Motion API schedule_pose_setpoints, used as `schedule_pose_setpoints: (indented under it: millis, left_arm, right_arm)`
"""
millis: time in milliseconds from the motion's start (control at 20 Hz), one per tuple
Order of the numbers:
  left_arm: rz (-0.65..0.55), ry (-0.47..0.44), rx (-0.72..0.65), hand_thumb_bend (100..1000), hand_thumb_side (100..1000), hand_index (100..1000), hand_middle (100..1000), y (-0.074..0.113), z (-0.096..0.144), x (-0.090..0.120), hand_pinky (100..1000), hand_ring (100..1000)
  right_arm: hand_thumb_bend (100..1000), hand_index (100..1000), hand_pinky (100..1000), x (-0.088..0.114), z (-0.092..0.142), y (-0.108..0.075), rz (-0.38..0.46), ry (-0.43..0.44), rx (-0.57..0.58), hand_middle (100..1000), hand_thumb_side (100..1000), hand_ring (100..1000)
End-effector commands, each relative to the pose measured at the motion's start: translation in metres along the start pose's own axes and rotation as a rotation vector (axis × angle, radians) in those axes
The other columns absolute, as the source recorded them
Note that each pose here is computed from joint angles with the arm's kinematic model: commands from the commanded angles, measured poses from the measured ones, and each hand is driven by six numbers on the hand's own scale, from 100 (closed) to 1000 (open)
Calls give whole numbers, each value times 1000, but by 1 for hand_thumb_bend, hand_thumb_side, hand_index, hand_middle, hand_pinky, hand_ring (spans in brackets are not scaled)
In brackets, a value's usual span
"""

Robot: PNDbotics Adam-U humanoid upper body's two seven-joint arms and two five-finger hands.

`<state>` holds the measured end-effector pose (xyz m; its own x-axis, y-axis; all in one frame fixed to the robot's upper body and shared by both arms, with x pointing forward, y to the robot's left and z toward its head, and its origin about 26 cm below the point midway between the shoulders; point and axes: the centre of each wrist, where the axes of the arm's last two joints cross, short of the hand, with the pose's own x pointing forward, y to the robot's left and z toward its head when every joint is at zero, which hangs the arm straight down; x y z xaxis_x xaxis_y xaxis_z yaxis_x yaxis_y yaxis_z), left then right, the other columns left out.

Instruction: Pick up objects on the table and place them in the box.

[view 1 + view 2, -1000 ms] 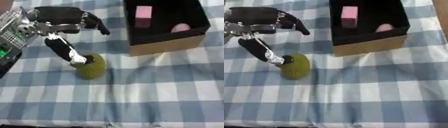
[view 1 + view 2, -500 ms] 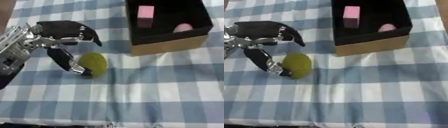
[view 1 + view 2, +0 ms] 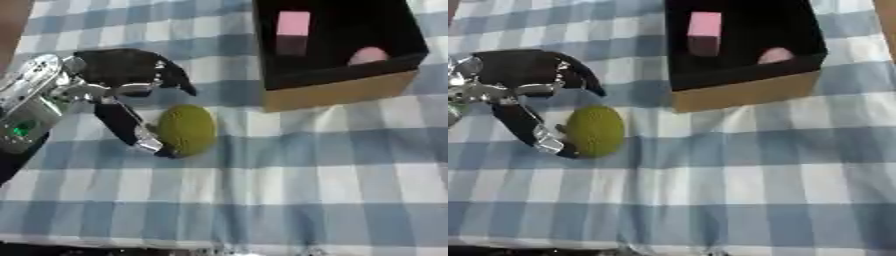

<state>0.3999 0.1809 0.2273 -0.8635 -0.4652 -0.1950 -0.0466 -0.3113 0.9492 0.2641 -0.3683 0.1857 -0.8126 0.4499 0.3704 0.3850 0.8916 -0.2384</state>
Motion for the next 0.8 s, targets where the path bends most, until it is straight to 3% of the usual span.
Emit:
schedule_pose_setpoints:
  millis: [50,200,300,350,400,500,600,650,800]
  left_arm:
    - [-20,33,-8,606,780,879,759,-2,1,-8,878,859]
    - [-10,40,-32,544,752,866,747,-10,-3,-10,869,852]
    - [4,38,-34,478,733,846,728,-12,-6,-10,860,841]
    - [15,35,-32,403,696,807,707,-13,-7,-10,851,828]
    - [27,34,-30,394,692,803,705,-13,-8,-10,850,827]
    - [55,29,-21,271,593,763,684,-14,-9,-8,835,808]
    - [83,22,-8,219,560,748,677,-13,-10,-6,830,800]
    - [93,13,5,152,478,742,669,-10,-9,-4,822,790]
    - [115,-18,64,100,306,735,649,3,-1,3,805,770]
  right_arm:
    - [100,923,950,3,-5,-2,8,-24,15,354,470,1000]
    - [100,923,951,3,-5,-1,6,-24,12,354,470,1000]
    - [100,923,951,3,-5,-1,6,-24,13,353,470,1000]
    - [100,923,951,3,-5,-1,5,-24,14,353,470,1000]
    - [100,923,951,3,-5,-1,5,-24,14,353,470,1000]
    - [100,923,951,3,-5,-1,5,-24,12,353,470,1000]
    - [100,923,951,3,-5,-1,5,-24,12,353,470,1000]
    - [100,923,951,3,-5,-1,5,-23,12,352,470,1000]
    - [100,923,951,3,-5,-1,8,-21,14,350,470,1000]
